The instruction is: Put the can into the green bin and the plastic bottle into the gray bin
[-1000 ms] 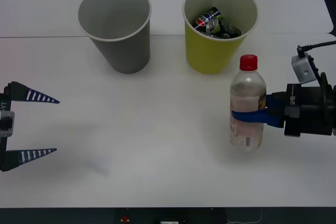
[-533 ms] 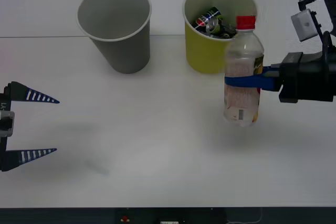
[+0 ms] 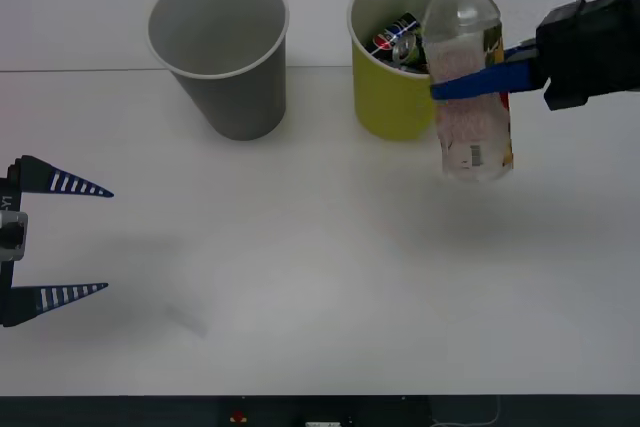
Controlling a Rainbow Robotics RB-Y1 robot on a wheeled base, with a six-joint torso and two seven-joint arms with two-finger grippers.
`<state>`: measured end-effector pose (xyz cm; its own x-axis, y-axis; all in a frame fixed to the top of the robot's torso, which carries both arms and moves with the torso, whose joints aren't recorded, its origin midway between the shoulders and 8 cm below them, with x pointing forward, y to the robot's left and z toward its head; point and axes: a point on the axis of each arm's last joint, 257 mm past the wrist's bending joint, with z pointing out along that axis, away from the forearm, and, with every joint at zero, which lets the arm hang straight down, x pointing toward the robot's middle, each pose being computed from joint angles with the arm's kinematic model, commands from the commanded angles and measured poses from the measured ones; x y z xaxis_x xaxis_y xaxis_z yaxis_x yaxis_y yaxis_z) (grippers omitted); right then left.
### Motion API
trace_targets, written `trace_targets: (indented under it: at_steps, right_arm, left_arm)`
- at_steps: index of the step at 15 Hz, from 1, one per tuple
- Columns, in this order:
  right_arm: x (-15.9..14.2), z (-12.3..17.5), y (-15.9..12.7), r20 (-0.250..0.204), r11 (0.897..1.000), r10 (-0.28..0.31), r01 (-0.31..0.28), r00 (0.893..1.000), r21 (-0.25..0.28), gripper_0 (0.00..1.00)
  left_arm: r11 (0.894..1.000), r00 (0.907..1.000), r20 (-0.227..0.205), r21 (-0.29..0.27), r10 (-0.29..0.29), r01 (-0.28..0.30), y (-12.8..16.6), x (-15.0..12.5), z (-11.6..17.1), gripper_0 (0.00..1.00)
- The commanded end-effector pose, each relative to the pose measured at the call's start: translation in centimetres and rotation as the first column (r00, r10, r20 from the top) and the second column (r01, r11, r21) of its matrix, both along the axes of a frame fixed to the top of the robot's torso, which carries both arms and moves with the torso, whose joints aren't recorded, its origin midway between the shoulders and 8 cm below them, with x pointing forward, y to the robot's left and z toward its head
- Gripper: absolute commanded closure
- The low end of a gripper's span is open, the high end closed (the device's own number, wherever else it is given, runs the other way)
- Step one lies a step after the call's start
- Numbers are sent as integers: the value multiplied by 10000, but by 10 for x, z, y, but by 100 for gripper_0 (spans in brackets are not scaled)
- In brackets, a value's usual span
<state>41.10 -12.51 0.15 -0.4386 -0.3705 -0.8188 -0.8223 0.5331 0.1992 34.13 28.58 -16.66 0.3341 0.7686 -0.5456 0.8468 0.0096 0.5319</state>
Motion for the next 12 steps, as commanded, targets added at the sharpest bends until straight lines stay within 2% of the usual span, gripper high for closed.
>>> trace_targets:
  at_steps: [1, 4, 7, 12]
  right_arm:
    - [20, 11, 22, 386, 9994, 204, -193, 9990, -300, 100]
    - [47, 27, 51, 1085, 9994, 213, -183, 9939, -279, 100]
    - [74, 41, 80, 1571, 9991, 143, -77, 9875, -426, 100]
    - [114, 50, 137, 1896, 9974, -98, 232, 9818, -688, 100]
  left_arm:
    - [10000, 10000, 0, 0, 0, 0, 0, 0, 0, 0]
    - [10000, 10000, 0, 0, 0, 0, 0, 0, 0, 0]
    - [10000, 10000, 0, 0, 0, 0, 0, 0, 0, 0]
    - [10000, 10000, 0, 0, 0, 0, 0, 0, 0, 0]
